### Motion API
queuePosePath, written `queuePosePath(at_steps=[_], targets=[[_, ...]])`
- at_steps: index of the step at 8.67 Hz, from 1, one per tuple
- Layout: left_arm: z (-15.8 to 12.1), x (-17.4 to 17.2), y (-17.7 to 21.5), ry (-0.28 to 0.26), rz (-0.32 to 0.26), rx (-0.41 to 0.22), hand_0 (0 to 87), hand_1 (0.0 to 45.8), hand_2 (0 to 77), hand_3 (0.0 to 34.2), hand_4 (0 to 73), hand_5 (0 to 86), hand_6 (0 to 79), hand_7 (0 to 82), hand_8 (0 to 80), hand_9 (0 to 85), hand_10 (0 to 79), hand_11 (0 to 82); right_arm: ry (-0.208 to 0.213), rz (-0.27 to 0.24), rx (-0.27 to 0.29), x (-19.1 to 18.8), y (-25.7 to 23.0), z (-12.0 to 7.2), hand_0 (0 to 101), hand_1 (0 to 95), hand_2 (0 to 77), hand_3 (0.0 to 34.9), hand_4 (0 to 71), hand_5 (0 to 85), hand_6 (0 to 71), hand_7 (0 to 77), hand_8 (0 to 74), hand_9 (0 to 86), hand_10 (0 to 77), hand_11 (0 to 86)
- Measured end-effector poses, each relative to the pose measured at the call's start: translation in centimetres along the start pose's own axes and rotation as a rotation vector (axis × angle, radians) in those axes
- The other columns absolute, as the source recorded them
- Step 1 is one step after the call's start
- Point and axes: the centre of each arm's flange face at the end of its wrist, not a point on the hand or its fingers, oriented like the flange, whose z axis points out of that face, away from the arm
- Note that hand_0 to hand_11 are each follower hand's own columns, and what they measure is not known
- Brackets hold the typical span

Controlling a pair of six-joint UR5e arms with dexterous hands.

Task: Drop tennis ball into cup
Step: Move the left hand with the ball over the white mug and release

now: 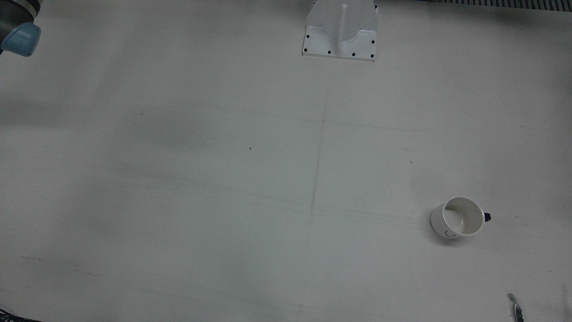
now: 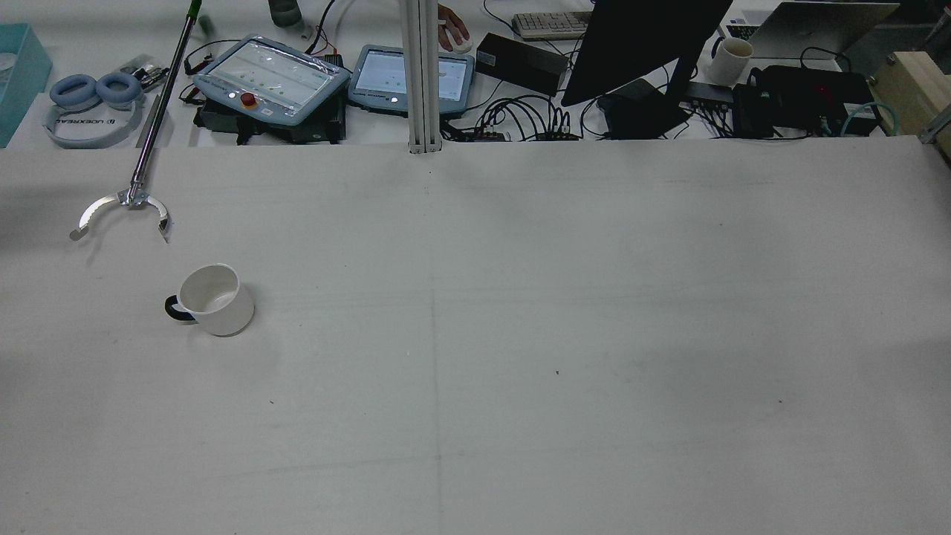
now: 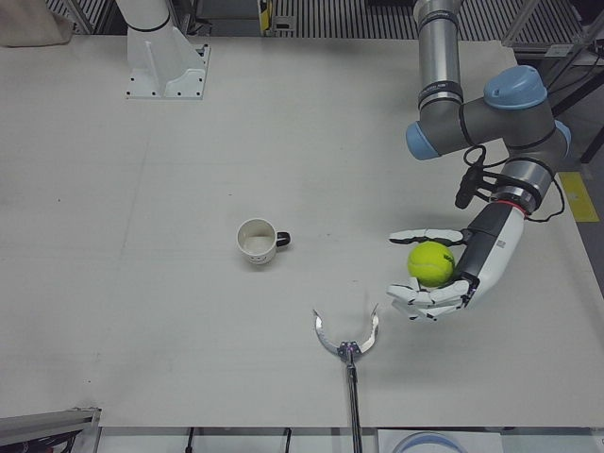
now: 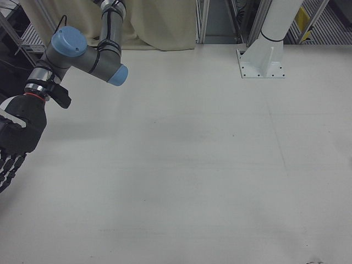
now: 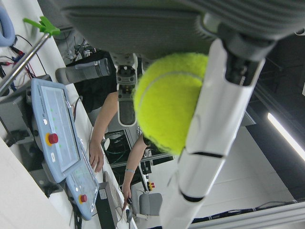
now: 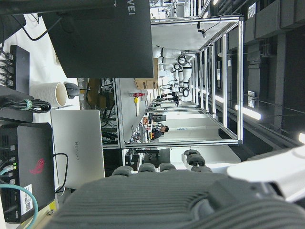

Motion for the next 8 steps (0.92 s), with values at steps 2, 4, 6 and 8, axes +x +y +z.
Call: queuePosePath(at_steps=[2,4,6,8], targets=[[5.4,-4.5,4.4,-0.077,-0.020,-0.103,79.9,30.0,12.5,0.0,43.1,22.9,41.5,61.1,28.9,38.7,20.7,35.5,0.000,0.000,0.000,0.0,0.0,0.0,0,0.5,0.5,0.0,0.0,0.0,0.0,0.0,0.0,0.0,0.0,0.5],[8.8,-8.6,8.8,-0.138,-0.044,-0.190,79.9,30.0,14.2,0.0,43.6,21.3,41.5,61.1,28.9,38.7,20.7,35.5,0.000,0.000,-0.001,0.0,0.1,0.0,0,0.5,0.5,0.0,0.0,0.0,0.0,0.0,0.0,0.0,0.0,0.5],[10.9,-12.1,12.4,-0.186,-0.066,-0.258,79.9,29.5,13.6,0.0,43.6,21.3,41.5,61.1,25.6,38.7,20.7,34.9,0.000,0.000,-0.002,0.0,0.1,0.0,0,0.5,0.5,0.0,0.0,0.0,0.0,0.0,0.0,0.0,0.0,0.5],[11.6,-16.5,14.1,-0.242,-0.096,-0.294,79.9,29.5,14.7,0.0,42.5,22.9,41.5,61.6,27.3,36.5,20.7,34.9,-0.001,0.000,-0.002,-0.1,0.1,0.0,0,0.5,0.5,0.0,0.0,0.0,0.0,0.0,0.0,0.0,0.0,0.5]])
